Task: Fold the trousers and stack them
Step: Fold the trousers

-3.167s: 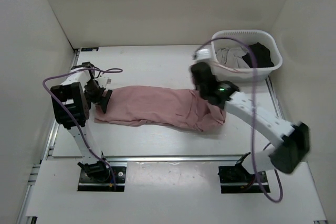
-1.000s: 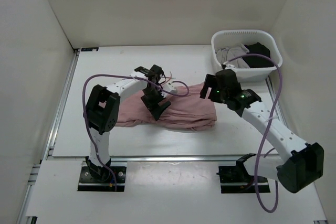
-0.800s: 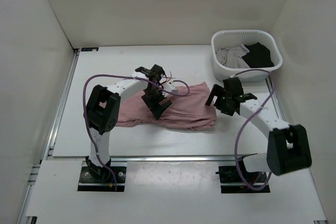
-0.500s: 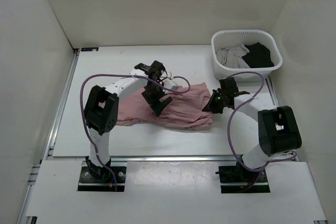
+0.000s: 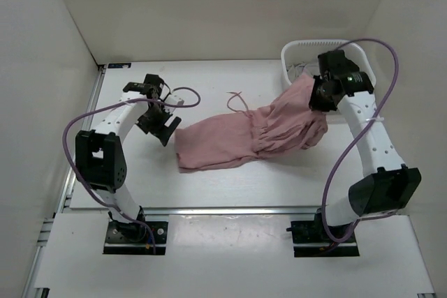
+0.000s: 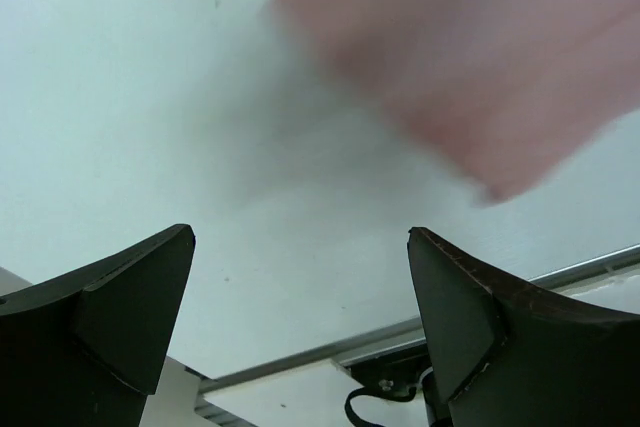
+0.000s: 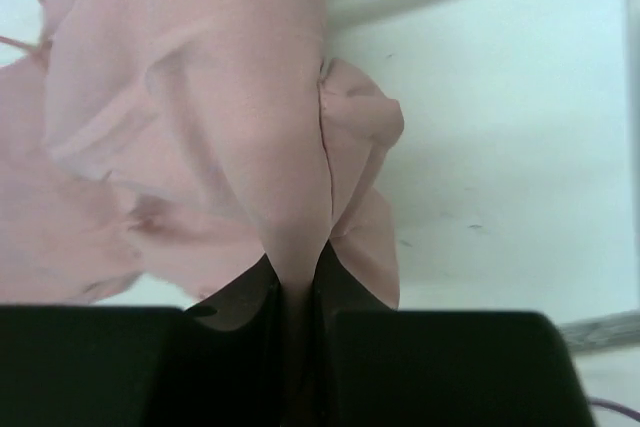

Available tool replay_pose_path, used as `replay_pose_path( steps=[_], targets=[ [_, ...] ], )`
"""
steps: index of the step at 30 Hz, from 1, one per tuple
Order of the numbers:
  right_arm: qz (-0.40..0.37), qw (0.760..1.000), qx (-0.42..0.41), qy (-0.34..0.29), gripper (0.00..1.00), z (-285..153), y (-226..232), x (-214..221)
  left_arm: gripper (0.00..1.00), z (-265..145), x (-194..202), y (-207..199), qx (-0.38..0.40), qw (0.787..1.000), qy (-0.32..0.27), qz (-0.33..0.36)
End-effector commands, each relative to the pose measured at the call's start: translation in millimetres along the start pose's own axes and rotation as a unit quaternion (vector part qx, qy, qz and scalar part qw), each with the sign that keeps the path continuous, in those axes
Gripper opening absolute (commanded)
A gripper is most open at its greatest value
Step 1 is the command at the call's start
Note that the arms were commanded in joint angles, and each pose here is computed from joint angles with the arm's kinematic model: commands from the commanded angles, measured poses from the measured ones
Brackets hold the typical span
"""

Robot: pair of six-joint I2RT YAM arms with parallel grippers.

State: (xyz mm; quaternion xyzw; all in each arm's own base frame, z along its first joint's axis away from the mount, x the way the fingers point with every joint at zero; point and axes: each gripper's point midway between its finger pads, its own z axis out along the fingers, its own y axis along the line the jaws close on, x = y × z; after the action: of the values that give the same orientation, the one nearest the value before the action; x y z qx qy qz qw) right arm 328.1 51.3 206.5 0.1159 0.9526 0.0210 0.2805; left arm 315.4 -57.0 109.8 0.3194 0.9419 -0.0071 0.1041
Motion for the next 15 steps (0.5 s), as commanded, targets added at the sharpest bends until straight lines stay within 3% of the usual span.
replay_pose_path(
  steps=[1, 2, 6, 10, 13, 14, 15],
  targets=[
    [-0.111, 0.988, 0.109, 0.021, 0.00, -39.1, -20.9, -7.4, 1.00, 11.9, -4.3, 10.1, -0.011, 1.000, -0.012, -0.018],
    [-0.131, 0.984, 0.119, 0.035, 0.00, -45.5, -16.2, -5.9, 1.00, 14.2, -10.0, 11.0, -0.002, 1.000, -0.022, -0.022],
    [-0.236, 0.967, 0.079, 0.054, 0.00, -24.5, 77.8, 8.4, 1.00, 34.4, -33.4, -13.9, 0.084, 0.995, -0.040, -0.028],
    [-0.238, 0.969, 0.016, 0.064, 0.00, -1.1, 153.0, 35.4, 1.00, 41.9, -57.8, -55.2, 0.174, 0.983, -0.062, -0.006],
    [-0.246, 0.967, -0.052, 0.045, 0.00, 4.2, 215.7, 49.8, 1.00, 54.1, -58.0, -72.5, 0.200, 0.979, -0.046, 0.004],
    [-0.264, 0.961, -0.063, 0.045, 0.00, 7.8, 236.3, 62.6, 0.98, 58.0, -57.7, -77.7, 0.208, 0.977, -0.041, 0.007],
    [-0.268, 0.959, -0.091, 0.016, 0.00, -2.0, 257.9, 52.4, 0.81, 62.9, -58.1, -77.5, 0.208, 0.977, -0.039, 0.006]
  ],
)
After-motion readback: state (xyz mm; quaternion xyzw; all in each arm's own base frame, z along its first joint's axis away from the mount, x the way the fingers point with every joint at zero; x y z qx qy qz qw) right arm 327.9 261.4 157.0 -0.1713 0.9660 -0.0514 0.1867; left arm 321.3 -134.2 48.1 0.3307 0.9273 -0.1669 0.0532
